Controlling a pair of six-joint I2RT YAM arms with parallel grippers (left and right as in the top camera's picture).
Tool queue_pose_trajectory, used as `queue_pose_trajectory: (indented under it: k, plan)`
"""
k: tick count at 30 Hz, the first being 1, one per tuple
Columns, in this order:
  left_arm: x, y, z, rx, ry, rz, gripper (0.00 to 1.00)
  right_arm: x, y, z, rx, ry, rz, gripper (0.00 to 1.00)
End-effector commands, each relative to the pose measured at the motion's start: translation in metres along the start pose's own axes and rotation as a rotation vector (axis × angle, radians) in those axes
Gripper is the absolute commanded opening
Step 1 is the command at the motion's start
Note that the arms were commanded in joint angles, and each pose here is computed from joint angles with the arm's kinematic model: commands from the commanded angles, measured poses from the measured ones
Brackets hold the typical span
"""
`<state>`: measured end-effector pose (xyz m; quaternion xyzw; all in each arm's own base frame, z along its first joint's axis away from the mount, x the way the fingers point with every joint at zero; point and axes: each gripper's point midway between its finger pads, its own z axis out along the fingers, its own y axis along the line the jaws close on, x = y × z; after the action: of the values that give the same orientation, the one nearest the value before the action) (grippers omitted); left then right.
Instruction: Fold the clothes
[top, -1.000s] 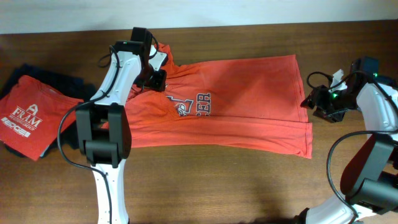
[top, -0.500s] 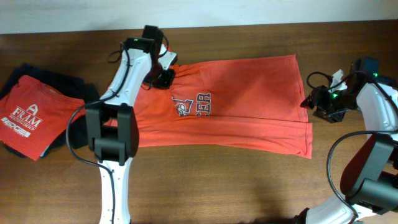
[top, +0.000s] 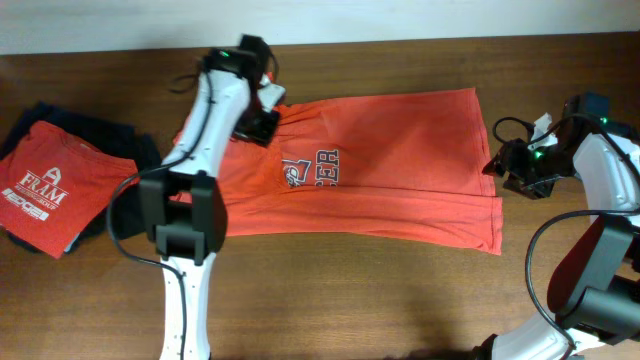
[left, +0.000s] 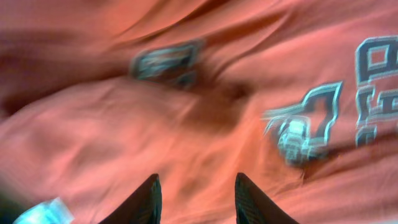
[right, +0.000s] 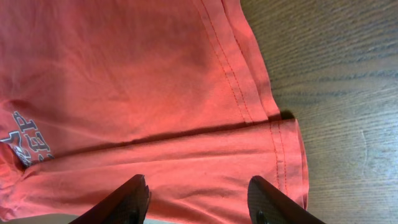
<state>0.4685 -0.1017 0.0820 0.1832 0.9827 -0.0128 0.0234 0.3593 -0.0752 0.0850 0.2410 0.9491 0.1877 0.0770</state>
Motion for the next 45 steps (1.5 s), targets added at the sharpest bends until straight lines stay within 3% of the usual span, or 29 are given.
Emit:
queue_pose_trajectory:
  k: [1, 3, 5, 7, 8, 11, 13, 14, 19, 25, 27, 28, 37, 41, 45]
  plan:
    - [-0.004, 0.051, -0.052, -0.041, -0.104, -0.117, 0.39, -0.005, 0.008, -0.011, -0.017, -0.032, -0.021, 0.57]
    - [0.001, 0.077, -0.074, -0.055, -0.141, -0.172, 0.45, -0.005, 0.008, -0.011, -0.017, -0.032, -0.021, 0.57]
    - [0.012, 0.114, -0.094, -0.063, -0.187, -0.33, 0.7, -0.005, 0.008, -0.011, -0.017, -0.033, -0.021, 0.57]
    - [0.018, 0.128, -0.096, -0.019, -0.201, -0.39, 0.8, -0.006, 0.008, -0.011, -0.018, -0.036, -0.031, 0.58]
    - [0.02, 0.13, -0.098, 0.074, -0.222, -0.42, 0.87, -0.007, 0.008, -0.011, -0.018, -0.041, -0.049, 0.64]
    - [0.018, 0.126, -0.102, 0.213, -0.262, -0.445, 0.87, -0.01, 0.009, -0.011, -0.02, -0.054, -0.057, 0.65]
    - [0.01, 0.12, -0.108, 0.282, -0.309, -0.401, 0.76, -0.017, 0.011, -0.011, -0.026, -0.079, -0.068, 0.64]
    - [0.007, 0.12, -0.109, 0.283, -0.323, -0.385, 0.75, -0.02, 0.013, -0.012, -0.035, -0.094, -0.082, 0.64]
    - [-0.031, 0.105, -0.112, 0.24, -0.436, -0.241, 0.76, -0.024, 0.041, -0.015, -0.194, -0.118, -0.186, 0.64]
    - [-0.081, 0.087, -0.07, 0.104, -0.467, -0.109, 0.86, -0.019, 0.055, -0.012, -0.221, -0.102, -0.24, 0.66]
    - [-0.094, 0.093, -0.05, 0.053, -0.469, -0.103, 0.87, -0.017, 0.06, -0.01, -0.222, -0.099, -0.254, 0.66]
    - [-0.099, 0.097, -0.044, 0.031, -0.477, -0.102, 0.92, -0.017, 0.061, -0.01, -0.222, -0.098, -0.258, 0.67]
    - [-0.153, 0.122, 0.039, -0.026, -0.59, -0.093, 0.9, -0.009, 0.078, -0.002, -0.22, -0.075, -0.305, 0.68]
    - [-0.17, 0.125, 0.065, -0.038, -0.642, -0.081, 0.77, -0.004, 0.083, 0.001, -0.22, -0.062, -0.321, 0.68]
    - [-0.172, 0.115, 0.089, -0.025, -0.628, -0.068, 0.56, 0.0, 0.081, 0.001, -0.214, -0.046, -0.32, 0.68]
